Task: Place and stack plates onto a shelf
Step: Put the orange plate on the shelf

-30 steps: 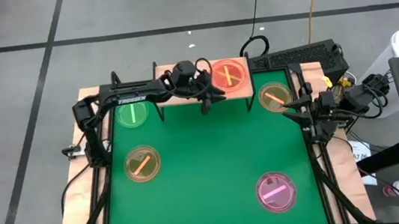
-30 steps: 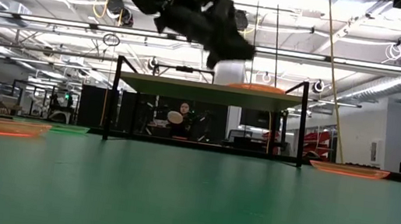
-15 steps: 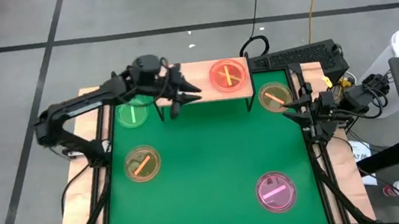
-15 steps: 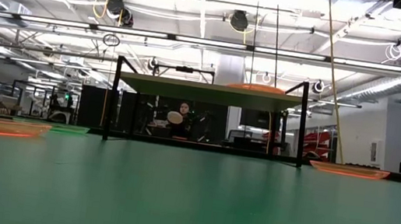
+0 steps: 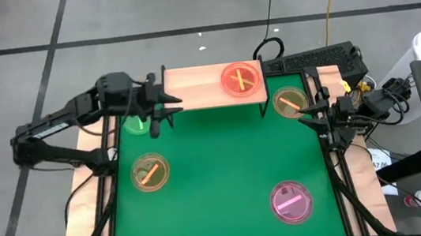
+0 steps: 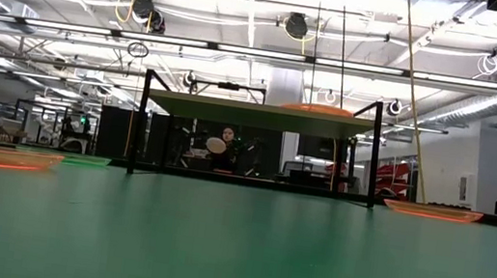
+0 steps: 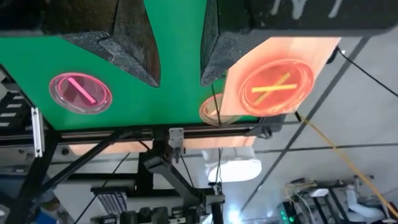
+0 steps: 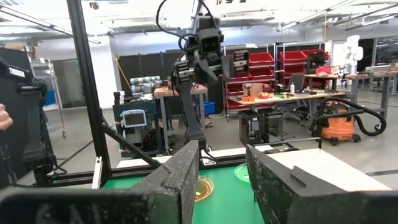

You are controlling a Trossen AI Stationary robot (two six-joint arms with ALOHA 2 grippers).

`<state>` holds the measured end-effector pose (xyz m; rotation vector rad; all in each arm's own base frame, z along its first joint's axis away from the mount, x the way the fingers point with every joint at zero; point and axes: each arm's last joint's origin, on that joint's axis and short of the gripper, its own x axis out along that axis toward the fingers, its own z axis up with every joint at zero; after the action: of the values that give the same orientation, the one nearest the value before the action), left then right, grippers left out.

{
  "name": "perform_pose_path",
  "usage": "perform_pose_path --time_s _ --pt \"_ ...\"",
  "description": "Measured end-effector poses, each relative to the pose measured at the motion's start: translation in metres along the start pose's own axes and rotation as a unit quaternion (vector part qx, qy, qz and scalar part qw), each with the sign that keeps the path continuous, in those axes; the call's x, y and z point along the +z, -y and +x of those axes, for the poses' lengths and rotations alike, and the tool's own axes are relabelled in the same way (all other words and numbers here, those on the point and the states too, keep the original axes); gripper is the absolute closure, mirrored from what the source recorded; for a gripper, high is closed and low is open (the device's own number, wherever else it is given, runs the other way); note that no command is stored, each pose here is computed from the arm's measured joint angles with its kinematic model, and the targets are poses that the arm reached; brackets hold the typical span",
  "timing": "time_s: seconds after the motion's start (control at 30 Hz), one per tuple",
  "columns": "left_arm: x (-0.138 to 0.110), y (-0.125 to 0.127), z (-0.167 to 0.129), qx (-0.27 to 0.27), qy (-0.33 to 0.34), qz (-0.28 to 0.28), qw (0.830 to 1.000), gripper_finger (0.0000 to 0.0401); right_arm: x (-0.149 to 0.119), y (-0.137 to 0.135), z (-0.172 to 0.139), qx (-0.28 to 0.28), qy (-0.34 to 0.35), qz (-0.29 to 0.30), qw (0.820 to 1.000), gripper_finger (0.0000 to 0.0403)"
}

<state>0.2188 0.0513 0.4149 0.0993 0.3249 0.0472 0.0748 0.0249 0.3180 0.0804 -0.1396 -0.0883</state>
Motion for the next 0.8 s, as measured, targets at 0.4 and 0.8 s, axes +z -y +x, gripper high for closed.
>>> perform_pose_path --time_s 0.4,0.8 --pt "-0.124 0.019 0.02 0.008 0.092 -0.112 0.989 0.0281 0.001 0.0 0.0 0.0 0.002 0.024 1.0 0.0287" --pt "-0.178 0.029 0.024 0.019 0.163 -0.141 0.976 0.0281 -0.005 -0.003 0.009 -0.071 0.042 -0.028 0.996 0.0287"
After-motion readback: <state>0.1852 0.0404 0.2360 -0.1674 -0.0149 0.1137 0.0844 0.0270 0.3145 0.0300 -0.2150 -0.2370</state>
